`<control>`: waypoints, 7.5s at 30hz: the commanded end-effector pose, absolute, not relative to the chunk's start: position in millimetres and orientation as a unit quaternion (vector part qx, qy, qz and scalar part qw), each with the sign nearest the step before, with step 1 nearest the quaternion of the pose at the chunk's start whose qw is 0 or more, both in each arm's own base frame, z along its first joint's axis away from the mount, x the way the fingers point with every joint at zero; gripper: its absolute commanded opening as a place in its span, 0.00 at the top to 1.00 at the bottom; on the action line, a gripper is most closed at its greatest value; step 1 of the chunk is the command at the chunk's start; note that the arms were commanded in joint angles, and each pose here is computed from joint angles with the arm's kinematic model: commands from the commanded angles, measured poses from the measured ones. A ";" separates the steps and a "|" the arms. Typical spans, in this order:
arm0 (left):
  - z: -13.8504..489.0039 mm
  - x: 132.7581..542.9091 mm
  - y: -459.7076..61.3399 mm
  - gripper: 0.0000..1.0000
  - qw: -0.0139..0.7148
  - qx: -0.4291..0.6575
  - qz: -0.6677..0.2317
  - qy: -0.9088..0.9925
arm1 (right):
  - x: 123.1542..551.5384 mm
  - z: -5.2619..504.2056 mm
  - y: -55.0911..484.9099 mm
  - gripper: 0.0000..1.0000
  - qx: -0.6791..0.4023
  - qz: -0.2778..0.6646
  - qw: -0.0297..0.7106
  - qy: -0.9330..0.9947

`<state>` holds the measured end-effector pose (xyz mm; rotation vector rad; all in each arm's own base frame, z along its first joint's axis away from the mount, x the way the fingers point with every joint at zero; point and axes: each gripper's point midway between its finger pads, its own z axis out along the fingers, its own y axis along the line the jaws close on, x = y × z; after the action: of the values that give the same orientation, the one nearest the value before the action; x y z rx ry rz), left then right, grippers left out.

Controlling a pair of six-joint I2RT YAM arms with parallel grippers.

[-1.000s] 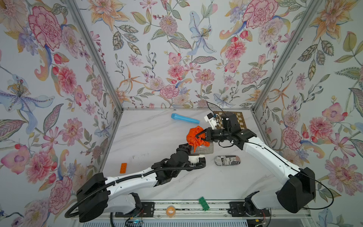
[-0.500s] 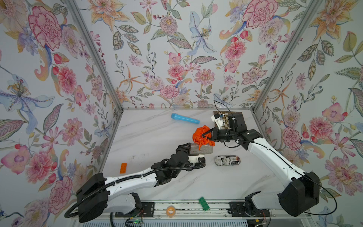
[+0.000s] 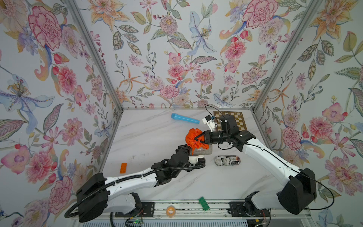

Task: Wipe the eyeglass case
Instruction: Wipe the dirt from the eyeglass case.

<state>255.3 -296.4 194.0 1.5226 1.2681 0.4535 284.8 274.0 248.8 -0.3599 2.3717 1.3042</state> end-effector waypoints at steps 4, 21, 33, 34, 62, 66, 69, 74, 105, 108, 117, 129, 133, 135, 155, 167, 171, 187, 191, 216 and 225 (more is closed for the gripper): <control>253.4 271.4 -288.2 0.51 0.610 0.528 0.175 0.564 | 277.4 238.6 186.2 1.00 -0.043 0.416 0.216 0.882; 271.1 278.0 -266.8 0.52 0.532 0.323 -0.245 0.744 | 242.8 311.1 213.8 1.00 -0.113 0.469 0.374 0.792; 273.1 230.2 -301.1 0.53 0.466 0.387 -0.372 0.704 | 257.5 330.5 285.3 1.00 -0.194 0.500 0.375 0.756; 271.2 227.6 -301.0 0.53 0.462 0.390 -0.371 0.705 | 263.9 332.1 280.0 1.00 -0.185 0.493 0.381 0.760; 282.7 216.3 -303.7 0.54 0.421 0.364 -0.458 0.693 | 227.9 299.1 314.2 1.00 -0.283 0.476 0.360 0.751; 286.6 214.9 -307.2 0.54 0.399 0.361 -0.492 0.684 | 222.0 278.4 317.7 1.00 -0.288 0.471 0.358 0.753; 283.2 209.3 -307.3 0.54 0.385 0.371 -0.498 0.683 | 249.7 274.9 290.5 1.00 -0.276 0.403 0.388 0.782; 277.2 201.6 -305.0 0.53 0.367 0.381 -0.498 0.687 | 289.3 303.1 253.0 1.00 -0.233 0.380 0.426 0.787; 246.8 211.2 -282.6 0.53 0.342 0.415 -0.385 0.750 | 296.6 353.6 192.7 1.00 -0.137 0.462 0.426 0.766; 251.9 211.4 -285.4 0.54 0.347 0.428 -0.377 0.745 | 286.3 352.9 207.2 1.00 -0.132 0.520 0.400 0.743; 252.7 214.2 -300.4 0.53 0.350 0.451 -0.362 0.737 | 277.6 313.5 268.3 1.00 -0.150 0.559 0.333 0.744; 260.5 254.9 -264.8 0.54 0.425 0.371 -0.297 0.770 | 296.8 303.9 266.3 1.00 -0.115 0.550 0.323 0.761; 263.5 249.1 -270.5 0.53 0.419 0.375 -0.319 0.763 | 295.8 303.2 267.0 1.00 -0.105 0.560 0.318 0.758; 265.5 241.5 -281.9 0.53 0.416 0.389 -0.334 0.751 | 296.5 305.7 271.2 1.00 -0.104 0.571 0.317 0.751; 266.3 229.1 -306.3 0.54 0.402 0.439 -0.330 0.733 | 309.2 297.8 293.2 1.00 -0.107 0.582 0.298 0.749; 269.2 215.3 -302.1 0.55 0.391 0.410 -0.379 0.732 | 329.6 296.4 240.9 1.00 -0.065 0.560 0.346 0.750; 292.1 220.7 -281.3 0.54 0.409 0.342 -0.434 0.727 | 320.4 302.1 216.9 1.00 -0.052 0.553 0.374 0.742; 356.9 245.1 -290.4 0.54 0.389 0.197 -0.622 0.651 | 208.7 364.7 314.9 1.00 -0.225 0.640 0.421 0.602; 342.1 229.6 -298.2 0.54 0.355 0.222 -0.621 0.663 | 233.1 367.3 307.1 1.00 -0.231 0.593 0.444 0.630; 304.0 215.0 -301.7 0.54 0.262 0.238 -0.615 0.705 | 283.3 401.6 273.7 1.00 -0.234 0.532 0.499 0.643; 318.3 221.6 -296.9 0.54 0.290 0.230 -0.625 0.688 | 232.6 354.3 320.2 1.00 -0.267 0.594 0.416 0.635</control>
<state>238.9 -289.7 309.6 0.5154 1.8661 -1.5859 272.3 295.2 348.0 -0.5310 1.6876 1.3497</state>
